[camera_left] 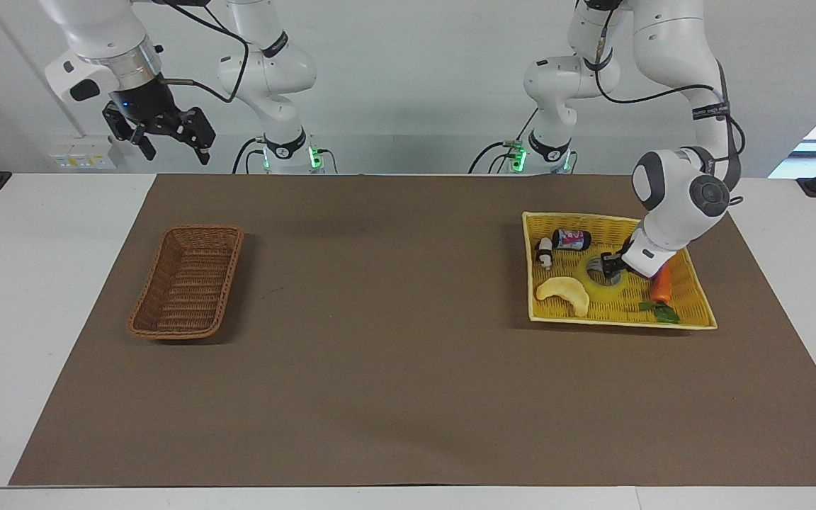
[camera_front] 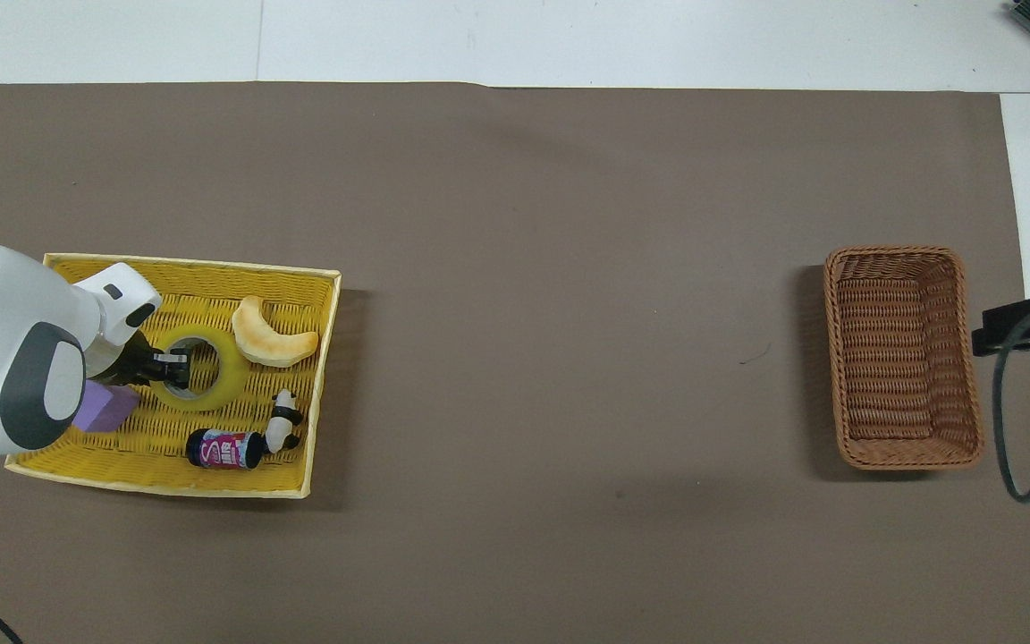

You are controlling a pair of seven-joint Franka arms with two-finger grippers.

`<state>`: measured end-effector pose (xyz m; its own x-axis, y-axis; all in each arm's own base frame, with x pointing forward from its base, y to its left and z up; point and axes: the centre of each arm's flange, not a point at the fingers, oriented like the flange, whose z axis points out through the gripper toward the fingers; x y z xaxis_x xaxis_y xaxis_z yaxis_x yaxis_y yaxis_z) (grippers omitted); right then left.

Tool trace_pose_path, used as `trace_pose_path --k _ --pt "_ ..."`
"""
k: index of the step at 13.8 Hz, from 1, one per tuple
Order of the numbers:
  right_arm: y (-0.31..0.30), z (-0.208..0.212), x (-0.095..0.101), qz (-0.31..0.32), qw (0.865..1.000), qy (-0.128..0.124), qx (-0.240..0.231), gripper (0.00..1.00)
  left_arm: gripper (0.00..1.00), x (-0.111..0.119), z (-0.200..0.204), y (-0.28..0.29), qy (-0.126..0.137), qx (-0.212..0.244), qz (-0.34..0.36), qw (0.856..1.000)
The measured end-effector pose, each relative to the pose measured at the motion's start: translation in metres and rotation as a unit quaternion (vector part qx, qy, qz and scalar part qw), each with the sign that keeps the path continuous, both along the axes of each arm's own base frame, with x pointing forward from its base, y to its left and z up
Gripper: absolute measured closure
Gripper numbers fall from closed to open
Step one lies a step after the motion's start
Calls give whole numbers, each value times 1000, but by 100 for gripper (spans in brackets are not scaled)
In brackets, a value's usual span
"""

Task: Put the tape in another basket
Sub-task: 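Grasp the yellow tape roll with the left gripper and lift it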

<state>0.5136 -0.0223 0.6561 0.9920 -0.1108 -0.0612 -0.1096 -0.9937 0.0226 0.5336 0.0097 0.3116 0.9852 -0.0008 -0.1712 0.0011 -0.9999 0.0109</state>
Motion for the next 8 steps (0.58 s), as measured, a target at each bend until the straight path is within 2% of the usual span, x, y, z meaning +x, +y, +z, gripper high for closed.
trace_pose_path --k 4,8 --pt "0 0 0 0 1000 0 1 0 78 3 5 0 -5 0 0 1000" --pt "0 1 0 0 1000 -1 1 0 78 25 47 1 -16 0 0 1000"
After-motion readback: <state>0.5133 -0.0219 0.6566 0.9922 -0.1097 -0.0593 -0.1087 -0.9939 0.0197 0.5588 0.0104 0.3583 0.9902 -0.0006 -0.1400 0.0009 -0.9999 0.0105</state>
